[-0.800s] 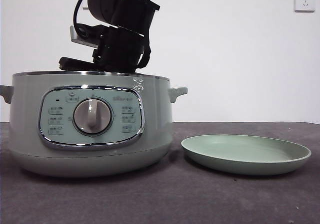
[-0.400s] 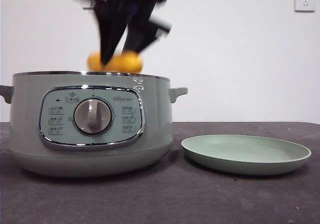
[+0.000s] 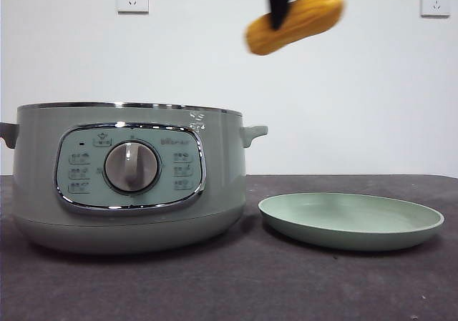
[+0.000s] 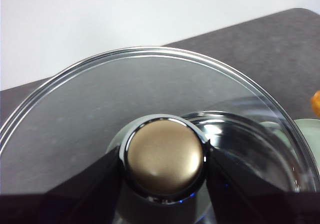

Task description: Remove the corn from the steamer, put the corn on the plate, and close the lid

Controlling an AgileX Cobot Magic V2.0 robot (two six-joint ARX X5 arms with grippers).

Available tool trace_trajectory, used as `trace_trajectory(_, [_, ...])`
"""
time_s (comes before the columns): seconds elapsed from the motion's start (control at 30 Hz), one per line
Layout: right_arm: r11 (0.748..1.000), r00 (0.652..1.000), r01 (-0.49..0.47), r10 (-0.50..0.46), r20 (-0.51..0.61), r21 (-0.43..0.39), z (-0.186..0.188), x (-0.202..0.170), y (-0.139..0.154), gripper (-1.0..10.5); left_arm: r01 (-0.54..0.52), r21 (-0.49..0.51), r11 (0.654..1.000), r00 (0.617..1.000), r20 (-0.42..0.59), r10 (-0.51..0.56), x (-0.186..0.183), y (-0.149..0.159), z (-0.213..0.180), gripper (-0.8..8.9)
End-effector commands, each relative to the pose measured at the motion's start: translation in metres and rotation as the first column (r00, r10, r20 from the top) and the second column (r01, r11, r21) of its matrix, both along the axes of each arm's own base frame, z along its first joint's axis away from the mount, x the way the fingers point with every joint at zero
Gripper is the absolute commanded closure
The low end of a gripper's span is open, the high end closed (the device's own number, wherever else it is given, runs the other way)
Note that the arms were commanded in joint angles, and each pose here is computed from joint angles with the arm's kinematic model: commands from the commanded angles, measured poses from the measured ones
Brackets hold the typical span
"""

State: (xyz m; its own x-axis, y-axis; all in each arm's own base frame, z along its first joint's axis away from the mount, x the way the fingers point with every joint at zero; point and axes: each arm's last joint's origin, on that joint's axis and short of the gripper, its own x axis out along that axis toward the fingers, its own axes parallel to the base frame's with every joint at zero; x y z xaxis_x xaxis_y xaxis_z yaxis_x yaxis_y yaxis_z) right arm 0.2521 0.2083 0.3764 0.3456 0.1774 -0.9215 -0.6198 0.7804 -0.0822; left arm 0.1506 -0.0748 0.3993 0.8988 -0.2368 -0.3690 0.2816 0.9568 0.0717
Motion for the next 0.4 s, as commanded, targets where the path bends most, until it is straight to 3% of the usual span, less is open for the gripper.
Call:
trace_trajectory(0.03, [0.997, 0.996, 0.081, -0.081, -0.035, -0.011, -0.006, 0.008, -0.010, 9.6, 0.028, -0.052, 0.998, 0.999, 0.048, -0.025, 0.005, -0.003, 0.007, 8.22])
trace_trajectory(0.17, [0.987, 0.985, 0.149, -0.153, -0.074, -0.053, -0.021, 0.020, -0.026, 9.6, 0.051, -0.054, 0.997, 0.998, 0.024, -0.049, 0.012, -0.008, 0.003, 8.23])
trace_trajectory(0.27, [0.971, 0.973, 0.191, -0.207, -0.108, -0.143, -0.047, 0.024, -0.035, 9.6, 0.057, -0.068, 0.996, 0.998, 0.015, -0.056, 0.013, -0.009, 0.002, 8.23])
trace_trajectory(0.4, [0.960, 0.960, 0.218, -0.244, -0.138, -0.178, -0.082, 0.030, -0.044, 9.6, 0.057, -0.077, 0.995, 0.998, 0.020, -0.056, 0.014, -0.010, 0.003, 8.23])
